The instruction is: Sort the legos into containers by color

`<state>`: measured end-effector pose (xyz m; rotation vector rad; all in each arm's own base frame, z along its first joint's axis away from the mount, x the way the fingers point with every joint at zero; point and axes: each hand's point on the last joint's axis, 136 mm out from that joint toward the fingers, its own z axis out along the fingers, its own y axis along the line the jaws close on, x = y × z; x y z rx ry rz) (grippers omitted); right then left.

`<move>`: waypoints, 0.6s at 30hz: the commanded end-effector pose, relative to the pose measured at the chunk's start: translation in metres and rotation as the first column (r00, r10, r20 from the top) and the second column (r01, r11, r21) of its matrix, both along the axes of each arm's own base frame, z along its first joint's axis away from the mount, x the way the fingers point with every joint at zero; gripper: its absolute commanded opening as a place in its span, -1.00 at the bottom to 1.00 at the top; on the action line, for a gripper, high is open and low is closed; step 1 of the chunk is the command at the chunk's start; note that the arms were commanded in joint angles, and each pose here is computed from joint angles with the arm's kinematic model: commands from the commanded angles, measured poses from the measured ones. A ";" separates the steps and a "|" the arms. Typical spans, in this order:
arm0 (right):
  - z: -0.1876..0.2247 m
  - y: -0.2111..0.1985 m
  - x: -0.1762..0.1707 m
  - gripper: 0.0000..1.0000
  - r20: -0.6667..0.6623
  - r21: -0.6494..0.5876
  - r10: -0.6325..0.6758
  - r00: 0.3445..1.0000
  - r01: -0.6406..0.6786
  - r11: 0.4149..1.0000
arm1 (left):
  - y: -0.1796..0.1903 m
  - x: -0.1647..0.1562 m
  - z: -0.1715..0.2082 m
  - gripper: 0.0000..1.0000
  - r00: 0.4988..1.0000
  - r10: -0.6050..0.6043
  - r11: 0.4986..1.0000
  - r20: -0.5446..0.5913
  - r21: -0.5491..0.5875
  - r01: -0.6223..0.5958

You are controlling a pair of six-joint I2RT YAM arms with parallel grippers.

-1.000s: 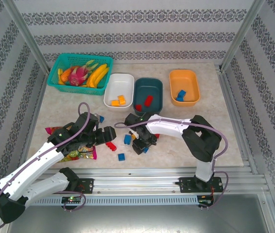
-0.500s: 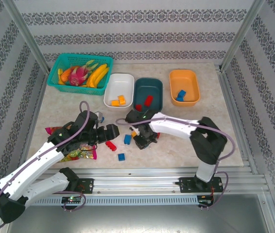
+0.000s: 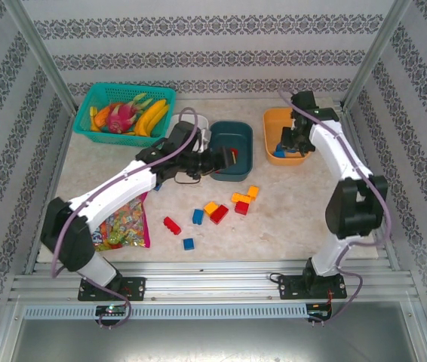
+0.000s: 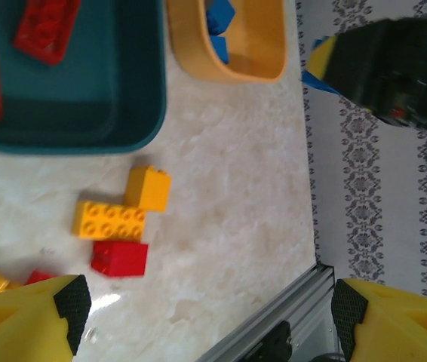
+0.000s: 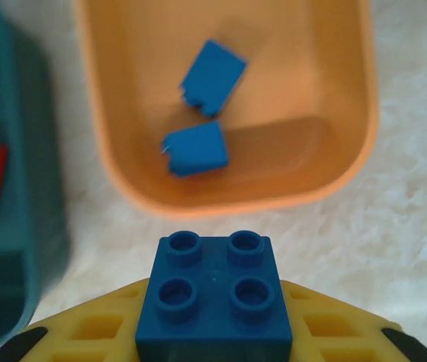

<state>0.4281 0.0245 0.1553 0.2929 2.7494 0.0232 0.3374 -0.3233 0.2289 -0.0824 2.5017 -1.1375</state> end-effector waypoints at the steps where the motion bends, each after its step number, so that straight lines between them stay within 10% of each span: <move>1: -0.019 -0.024 0.022 -0.46 -0.041 -0.044 -0.076 0.996 0.074 0.996 | -0.021 0.017 0.020 0.71 0.997 -0.044 0.997 0.067 -0.057 0.048; 18: -0.089 -0.043 0.053 -0.41 -0.197 -0.092 -0.156 0.968 0.141 0.986 | -0.043 0.056 0.021 0.71 0.997 -0.039 0.998 0.072 -0.052 0.043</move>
